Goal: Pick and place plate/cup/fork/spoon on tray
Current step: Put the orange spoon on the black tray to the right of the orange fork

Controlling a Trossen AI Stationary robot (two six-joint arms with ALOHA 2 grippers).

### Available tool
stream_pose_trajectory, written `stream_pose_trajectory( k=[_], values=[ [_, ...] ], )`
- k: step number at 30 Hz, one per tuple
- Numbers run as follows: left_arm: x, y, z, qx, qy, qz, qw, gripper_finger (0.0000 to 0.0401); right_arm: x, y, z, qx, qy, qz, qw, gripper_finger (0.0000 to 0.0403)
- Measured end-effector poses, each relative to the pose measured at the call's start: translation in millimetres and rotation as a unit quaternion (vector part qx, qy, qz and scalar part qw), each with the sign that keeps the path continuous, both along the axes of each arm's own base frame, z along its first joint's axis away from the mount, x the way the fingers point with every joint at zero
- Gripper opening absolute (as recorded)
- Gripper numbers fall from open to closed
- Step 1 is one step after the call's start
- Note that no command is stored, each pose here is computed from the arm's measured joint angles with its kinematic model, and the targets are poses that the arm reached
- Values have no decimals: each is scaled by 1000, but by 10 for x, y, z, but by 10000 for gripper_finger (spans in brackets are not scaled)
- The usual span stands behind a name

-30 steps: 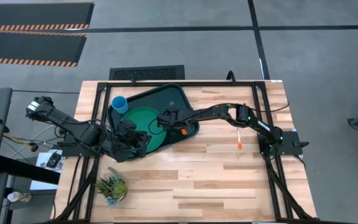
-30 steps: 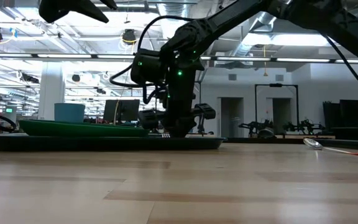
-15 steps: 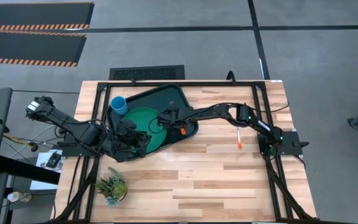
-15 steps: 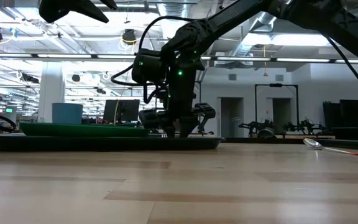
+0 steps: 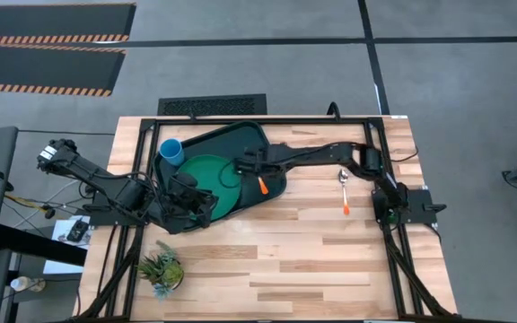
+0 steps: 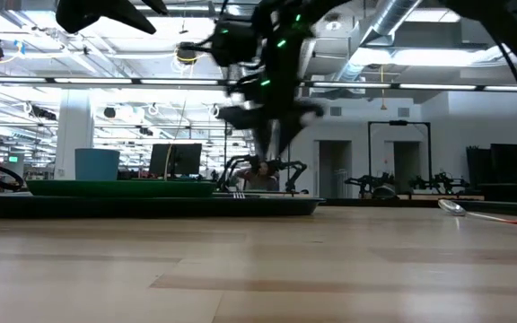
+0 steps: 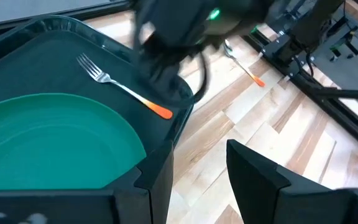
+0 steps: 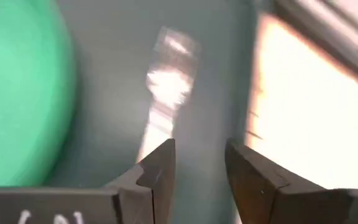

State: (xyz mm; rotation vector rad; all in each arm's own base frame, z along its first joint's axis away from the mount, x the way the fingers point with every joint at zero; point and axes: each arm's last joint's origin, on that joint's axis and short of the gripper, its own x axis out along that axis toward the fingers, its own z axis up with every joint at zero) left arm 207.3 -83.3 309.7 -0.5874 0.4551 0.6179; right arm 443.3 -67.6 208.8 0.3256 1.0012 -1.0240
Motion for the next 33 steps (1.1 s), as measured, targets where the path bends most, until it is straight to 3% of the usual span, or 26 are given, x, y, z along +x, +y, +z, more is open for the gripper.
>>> stream_pose_trajectory(
  k=[6,10,16,21,26,33],
  values=[
    [-14,-14,-10,3,11,-12,1000,133,-628,299,158,-70,160,-62,983,174],
    [-28,-48,-9,13,15,-26,999,133,-1136,562,16,-60,163,-81,982,177],
    [-41,-73,-7,21,15,-32,999,133,-1902,811,-362,44,20,-101,994,166],
    [-41,-70,-5,26,13,-28,999,133,-2437,861,-591,73,-60,-152,984,171],
    [-41,-66,-2,30,9,-21,999,133,-2665,894,-710,82,-90,-172,978,185],
    [-40,-67,-1,28,6,-18,999,133,-2698,885,-842,56,-65,-183,979,189]
  ],
)
